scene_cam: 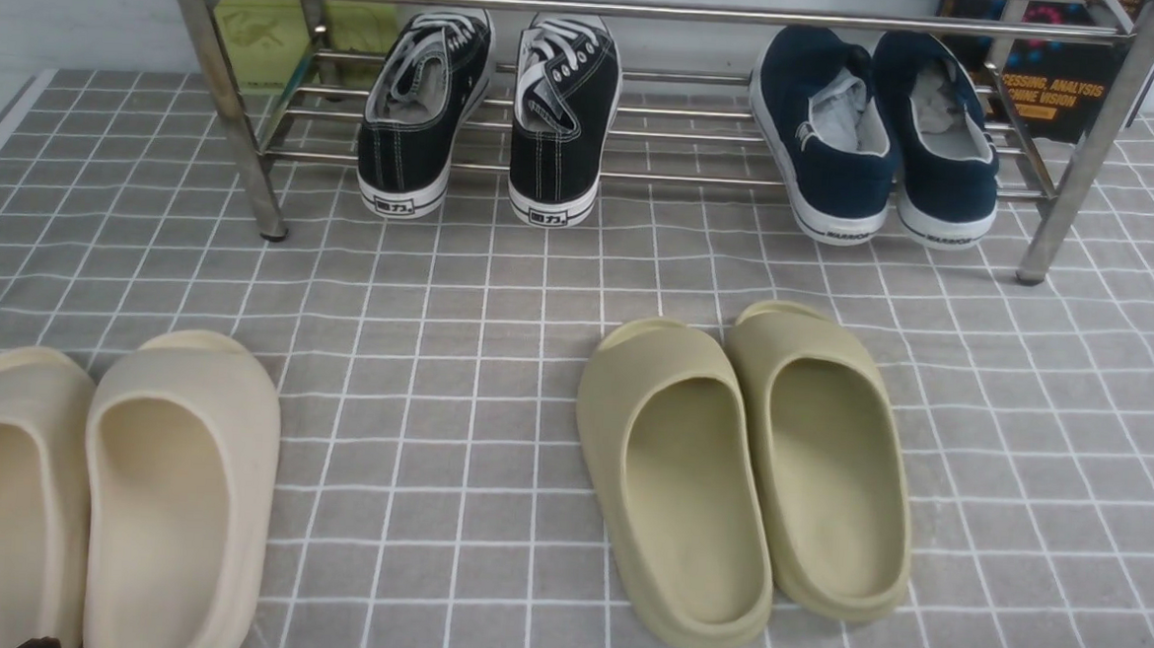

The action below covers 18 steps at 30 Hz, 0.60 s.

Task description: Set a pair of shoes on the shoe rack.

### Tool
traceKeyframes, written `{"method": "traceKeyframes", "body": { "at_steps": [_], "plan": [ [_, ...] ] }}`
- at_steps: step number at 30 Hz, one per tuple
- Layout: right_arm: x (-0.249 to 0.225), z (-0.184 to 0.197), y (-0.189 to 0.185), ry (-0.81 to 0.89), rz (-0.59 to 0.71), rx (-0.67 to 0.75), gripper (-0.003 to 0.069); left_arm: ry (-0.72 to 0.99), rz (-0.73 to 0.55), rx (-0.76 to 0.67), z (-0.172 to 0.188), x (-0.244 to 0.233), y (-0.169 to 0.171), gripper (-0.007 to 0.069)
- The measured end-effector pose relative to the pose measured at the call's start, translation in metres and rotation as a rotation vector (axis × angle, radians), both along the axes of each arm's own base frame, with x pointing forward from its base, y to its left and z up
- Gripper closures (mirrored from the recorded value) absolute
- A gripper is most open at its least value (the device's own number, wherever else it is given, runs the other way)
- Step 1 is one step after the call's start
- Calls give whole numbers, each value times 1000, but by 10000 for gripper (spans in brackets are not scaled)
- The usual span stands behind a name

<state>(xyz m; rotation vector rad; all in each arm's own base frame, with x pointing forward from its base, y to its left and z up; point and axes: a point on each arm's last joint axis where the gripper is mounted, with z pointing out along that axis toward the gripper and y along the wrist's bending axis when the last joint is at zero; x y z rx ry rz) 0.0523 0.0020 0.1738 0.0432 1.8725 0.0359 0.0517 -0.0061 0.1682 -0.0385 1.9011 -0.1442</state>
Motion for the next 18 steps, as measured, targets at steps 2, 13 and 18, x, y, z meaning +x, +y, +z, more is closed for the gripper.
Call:
{"method": "traceKeyframes", "body": {
  "at_steps": [2, 13, 18],
  "plan": [
    [0, 0, 0, 0, 0, 0, 419, 0, 0, 0, 0, 0, 0, 638],
    [0, 0, 0, 0, 0, 0, 419, 0, 0, 0, 0, 0, 0, 634],
    [0, 0, 0, 0, 0, 0, 419, 0, 0, 0, 0, 0, 0, 630]
  ]
}}
